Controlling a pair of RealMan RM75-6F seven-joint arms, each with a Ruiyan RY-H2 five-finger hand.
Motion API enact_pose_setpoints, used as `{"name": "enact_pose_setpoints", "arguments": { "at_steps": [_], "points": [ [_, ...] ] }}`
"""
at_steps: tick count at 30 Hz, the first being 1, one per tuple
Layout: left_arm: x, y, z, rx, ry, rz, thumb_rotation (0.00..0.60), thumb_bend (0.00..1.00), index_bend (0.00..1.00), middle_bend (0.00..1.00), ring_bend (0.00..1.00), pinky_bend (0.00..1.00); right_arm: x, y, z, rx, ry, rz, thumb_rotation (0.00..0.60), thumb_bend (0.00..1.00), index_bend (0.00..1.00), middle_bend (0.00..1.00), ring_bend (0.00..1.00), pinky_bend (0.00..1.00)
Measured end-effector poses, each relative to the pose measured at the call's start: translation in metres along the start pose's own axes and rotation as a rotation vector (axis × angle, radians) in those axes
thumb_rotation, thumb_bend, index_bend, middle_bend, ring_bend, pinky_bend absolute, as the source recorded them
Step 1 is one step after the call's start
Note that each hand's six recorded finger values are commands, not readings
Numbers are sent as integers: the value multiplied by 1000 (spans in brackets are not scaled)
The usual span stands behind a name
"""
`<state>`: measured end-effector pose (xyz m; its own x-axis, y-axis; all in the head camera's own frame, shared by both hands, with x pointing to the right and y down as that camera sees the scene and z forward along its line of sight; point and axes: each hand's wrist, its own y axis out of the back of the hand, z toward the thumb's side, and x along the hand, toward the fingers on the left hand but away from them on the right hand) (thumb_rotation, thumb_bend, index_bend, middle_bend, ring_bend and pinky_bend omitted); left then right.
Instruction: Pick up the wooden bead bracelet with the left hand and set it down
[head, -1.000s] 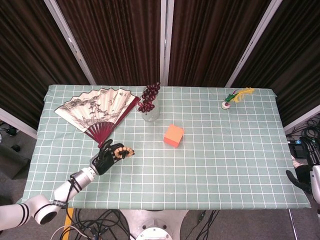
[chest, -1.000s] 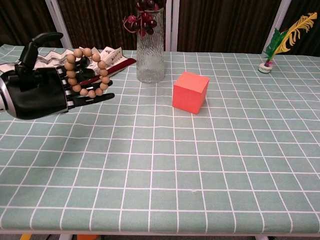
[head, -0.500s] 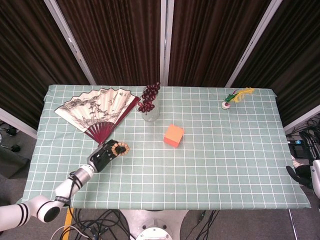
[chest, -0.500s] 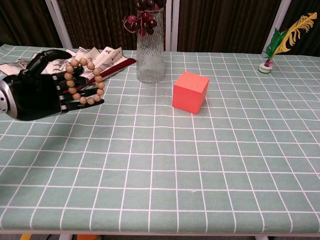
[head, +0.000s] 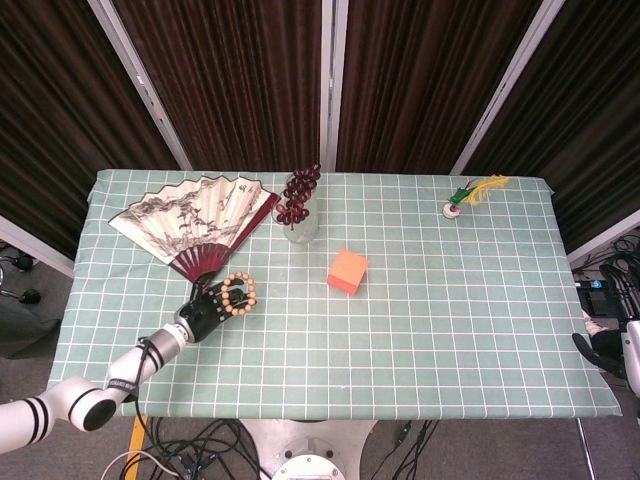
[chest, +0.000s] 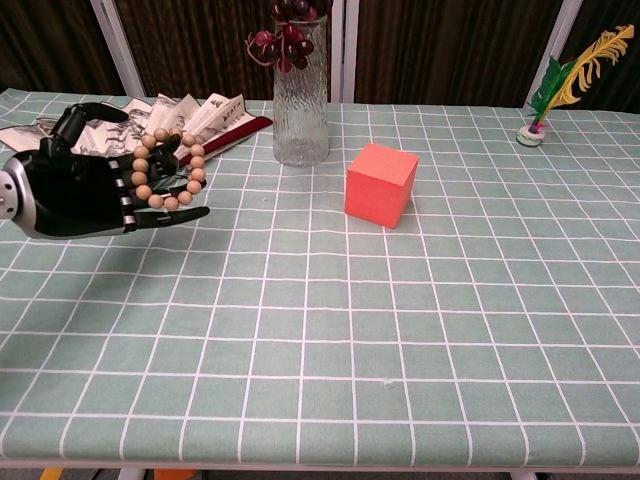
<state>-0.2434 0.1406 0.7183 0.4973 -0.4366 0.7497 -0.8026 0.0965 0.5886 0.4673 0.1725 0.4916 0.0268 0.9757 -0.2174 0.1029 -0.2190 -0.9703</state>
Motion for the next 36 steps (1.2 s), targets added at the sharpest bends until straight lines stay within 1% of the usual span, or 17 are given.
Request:
{"name": "enact_pose_setpoints", "arguments": {
  "at_steps": [1, 5, 7, 8, 9, 11, 13, 14, 15, 17, 19, 22, 28, 31, 34, 36],
  "points": [
    [0, 1, 0, -1, -2, 3, 265, 427, 398, 593, 294, 161, 0, 0, 0, -1, 0, 0, 600, 95, 1, 97, 0, 0],
    [0, 3, 1, 30, -16, 3, 324, 431, 409, 596, 294, 157, 1, -2, -1, -5, -4, 3, 600, 95, 1, 97, 0, 0],
    [0, 2, 2, 73, -29, -6, 379, 435, 453, 605, 294, 153, 1, -2, -1, -8, -5, 3, 600, 94, 1, 97, 0, 0],
    [0, 3, 3, 110, -43, -13, 407, 438, 488, 614, 294, 150, 2, -3, -1, -10, -5, 3, 600, 92, 1, 97, 0, 0],
    [0, 3, 3, 139, -55, -18, 421, 440, 514, 624, 294, 149, 2, -3, -1, -11, -4, 4, 600, 91, 1, 98, 0, 0],
    [0, 3, 5, 212, -89, -27, 415, 440, 541, 640, 294, 148, 2, -5, -1, -11, -4, 7, 600, 89, 1, 98, 0, 0],
    [-1, 3, 7, 284, -130, -32, 357, 432, 562, 651, 294, 148, 3, -5, -1, -13, -4, 8, 600, 84, 1, 98, 0, 0],
    [-1, 3, 7, 314, -147, -33, 309, 422, 571, 657, 299, 149, 3, -6, -1, -14, -4, 8, 600, 83, 1, 98, 0, 0],
    [-1, 3, 7, 342, -163, -32, 274, 413, 577, 664, 308, 150, 3, -6, -1, -15, -4, 9, 600, 82, 1, 97, 0, 0],
    [-2, 3, 7, 396, -195, -26, 247, 404, 584, 672, 324, 152, 4, -7, -1, -15, -5, 8, 600, 83, 1, 97, 0, 0],
    [-2, 3, 6, 432, -217, -16, 245, 407, 601, 673, 327, 152, 5, -7, -1, -16, -6, 8, 600, 82, 1, 97, 0, 0],
    [-3, 5, 5, 445, -231, 0, 247, 427, 613, 673, 327, 152, 6, -7, -1, -18, -9, 7, 600, 82, 1, 98, 0, 0],
    [-3, 2, 3, 481, -246, -3, 252, 464, 609, 669, 327, 149, 7, -7, -1, -19, -11, 6, 600, 77, 1, 98, 0, 0],
    [-2, 3, 3, 501, -255, -2, 281, 474, 613, 677, 327, 148, 8, -8, -1, -19, -12, 7, 600, 77, 1, 98, 0, 0],
    [-2, 3, 4, 524, -266, 1, 290, 478, 618, 685, 333, 149, 8, -7, -1, -20, -14, 4, 600, 78, 2, 98, 0, 0],
    [-2, 3, 4, 539, -273, 4, 317, 478, 632, 698, 347, 149, 9, -8, -1, -21, -16, 5, 600, 77, 1, 98, 0, 0]
  ]
}}
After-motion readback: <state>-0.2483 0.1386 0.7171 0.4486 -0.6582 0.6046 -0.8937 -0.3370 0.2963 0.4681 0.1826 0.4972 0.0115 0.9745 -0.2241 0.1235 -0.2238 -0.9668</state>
